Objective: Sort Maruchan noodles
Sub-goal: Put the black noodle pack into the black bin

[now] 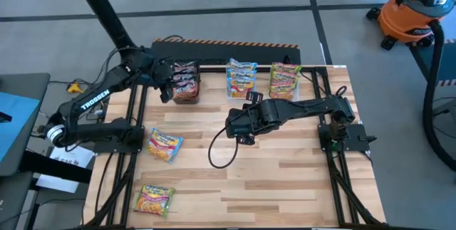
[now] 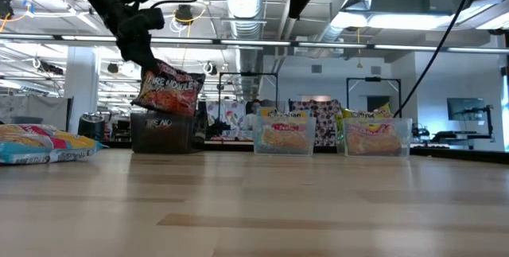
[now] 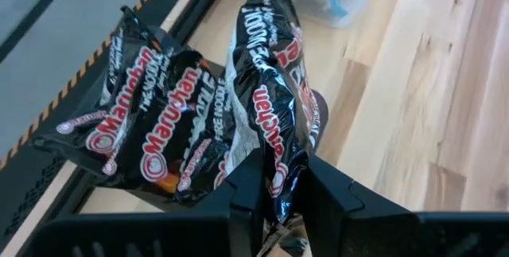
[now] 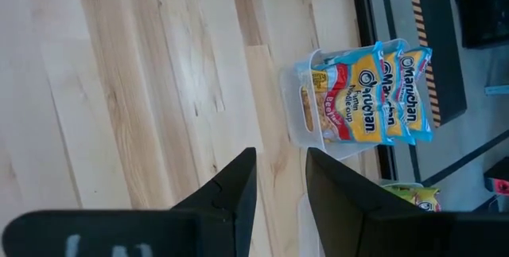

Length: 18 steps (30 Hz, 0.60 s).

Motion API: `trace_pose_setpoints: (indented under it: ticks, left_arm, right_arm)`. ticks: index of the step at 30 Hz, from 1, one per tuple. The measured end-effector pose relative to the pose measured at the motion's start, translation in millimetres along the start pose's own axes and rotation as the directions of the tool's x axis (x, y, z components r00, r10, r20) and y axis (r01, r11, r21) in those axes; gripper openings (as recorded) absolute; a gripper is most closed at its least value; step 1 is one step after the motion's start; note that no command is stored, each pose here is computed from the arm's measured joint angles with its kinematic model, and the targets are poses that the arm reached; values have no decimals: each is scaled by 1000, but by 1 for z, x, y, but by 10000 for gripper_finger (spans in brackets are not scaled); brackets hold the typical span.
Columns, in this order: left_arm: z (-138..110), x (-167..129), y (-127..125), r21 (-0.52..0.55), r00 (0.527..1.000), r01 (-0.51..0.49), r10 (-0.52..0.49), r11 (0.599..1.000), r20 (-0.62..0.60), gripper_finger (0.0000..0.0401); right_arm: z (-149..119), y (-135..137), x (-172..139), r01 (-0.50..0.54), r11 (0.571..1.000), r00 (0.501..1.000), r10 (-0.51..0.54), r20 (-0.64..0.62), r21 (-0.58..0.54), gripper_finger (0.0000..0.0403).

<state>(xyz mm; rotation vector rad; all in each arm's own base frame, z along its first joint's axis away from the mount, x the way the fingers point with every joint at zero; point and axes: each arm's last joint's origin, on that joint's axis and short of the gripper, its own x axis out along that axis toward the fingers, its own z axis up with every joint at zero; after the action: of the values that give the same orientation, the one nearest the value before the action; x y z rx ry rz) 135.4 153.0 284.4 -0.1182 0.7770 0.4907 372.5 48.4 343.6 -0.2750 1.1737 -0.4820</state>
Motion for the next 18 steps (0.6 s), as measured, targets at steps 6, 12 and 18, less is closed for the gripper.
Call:
trace_pose_setpoints:
  ticks: [6, 12, 18]
  left_arm:
    - [-2, 11, 4, -5, 996, -61, 61, 998, -66, 48]
    - [-2, 24, 9, 0, 992, -78, 77, 997, -100, 48]
    - [-2, 28, 11, -8, 984, -131, 129, 991, -127, 48]
  right_arm:
    - [0, 0, 0, 0, 1000, 1000, 0, 0, -1, 133]
    - [0, 0, 0, 0, 1000, 1000, 0, 0, 0, 133]
    - [0, 0, 0, 0, 1000, 1000, 0, 0, 0, 133]
